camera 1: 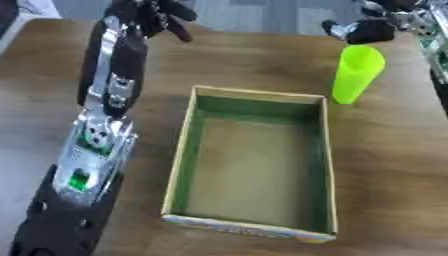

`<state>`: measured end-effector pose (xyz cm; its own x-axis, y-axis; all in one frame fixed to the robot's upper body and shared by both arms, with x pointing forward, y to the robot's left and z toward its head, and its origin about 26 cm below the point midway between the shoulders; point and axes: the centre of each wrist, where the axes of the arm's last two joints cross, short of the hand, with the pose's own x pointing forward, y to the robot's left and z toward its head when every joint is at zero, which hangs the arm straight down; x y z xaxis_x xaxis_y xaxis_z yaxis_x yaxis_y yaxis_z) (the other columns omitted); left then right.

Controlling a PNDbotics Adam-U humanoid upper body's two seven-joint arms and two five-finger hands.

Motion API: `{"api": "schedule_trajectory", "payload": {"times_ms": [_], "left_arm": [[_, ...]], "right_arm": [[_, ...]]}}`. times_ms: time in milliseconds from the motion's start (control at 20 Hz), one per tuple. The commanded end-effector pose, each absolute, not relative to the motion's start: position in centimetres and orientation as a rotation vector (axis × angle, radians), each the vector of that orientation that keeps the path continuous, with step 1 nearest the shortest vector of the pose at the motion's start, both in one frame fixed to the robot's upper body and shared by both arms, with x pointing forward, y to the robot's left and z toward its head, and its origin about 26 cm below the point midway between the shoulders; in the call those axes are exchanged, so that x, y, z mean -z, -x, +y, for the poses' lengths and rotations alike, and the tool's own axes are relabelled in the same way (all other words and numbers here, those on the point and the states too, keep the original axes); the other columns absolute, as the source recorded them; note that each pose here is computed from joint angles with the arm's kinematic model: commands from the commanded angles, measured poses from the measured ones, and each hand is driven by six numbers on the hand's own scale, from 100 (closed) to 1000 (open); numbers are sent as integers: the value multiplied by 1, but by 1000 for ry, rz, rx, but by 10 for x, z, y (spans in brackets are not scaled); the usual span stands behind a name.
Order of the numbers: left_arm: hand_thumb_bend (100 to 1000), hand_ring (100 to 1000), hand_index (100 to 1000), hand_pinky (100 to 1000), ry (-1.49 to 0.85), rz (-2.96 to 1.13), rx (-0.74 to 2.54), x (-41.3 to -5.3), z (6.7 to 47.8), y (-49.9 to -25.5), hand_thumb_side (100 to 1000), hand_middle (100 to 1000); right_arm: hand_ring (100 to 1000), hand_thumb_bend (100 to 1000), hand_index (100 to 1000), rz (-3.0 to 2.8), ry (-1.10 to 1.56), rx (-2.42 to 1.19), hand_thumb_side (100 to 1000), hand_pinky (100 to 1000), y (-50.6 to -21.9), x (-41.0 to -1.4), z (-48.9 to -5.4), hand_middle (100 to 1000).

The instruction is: Pick up objects on the table and place them in the box.

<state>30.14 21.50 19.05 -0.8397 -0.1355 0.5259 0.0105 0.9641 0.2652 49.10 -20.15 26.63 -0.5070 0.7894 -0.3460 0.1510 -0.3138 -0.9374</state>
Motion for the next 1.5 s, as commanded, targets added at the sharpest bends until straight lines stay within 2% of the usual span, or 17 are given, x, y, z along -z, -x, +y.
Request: {"api": "schedule_trajectory", "payload": {"times_ms": [50,900,950,1000,1150,1200,1250,1300,1500], "left_arm": [[586,613,720,441,-71,-2567,346,-198,212,-300,930,642],[587,612,718,441,-87,-2545,331,-194,214,-300,931,639],[587,612,718,441,-87,-2545,330,-194,213,-300,931,639],[587,612,718,441,-86,-2545,329,-194,213,-301,931,639],[589,612,718,441,-85,-2545,328,-194,213,-301,931,639],[589,612,718,441,-84,-2544,328,-194,213,-301,931,639],[591,613,719,442,-84,-2543,328,-194,213,-301,931,640],[590,613,719,442,-83,-2541,329,-193,213,-301,931,639],[594,612,717,448,-80,-2534,334,-193,212,-301,931,639]], "right_arm": [[895,377,996,-1461,1211,-1896,1000,100,-489,-276,-202,928],[896,345,988,-1323,1159,-2004,1000,100,-489,-258,-219,925],[914,382,993,-1329,1161,-2002,1000,100,-489,-258,-220,927],[912,377,992,-1335,1162,-2000,1000,100,-489,-257,-221,925],[983,499,1000,-1326,1145,-2003,983,100,-491,-249,-226,986],[983,499,1000,-1310,1133,-2007,983,100,-492,-245,-228,986],[1000,530,1000,-1295,1122,-2011,916,100,-493,-242,-230,1000],[1000,538,1000,-1280,1108,-2015,894,100,-494,-239,-232,1000],[1000,539,1000,-1253,1085,-2015,906,100,-495,-236,-240,1000]]}}
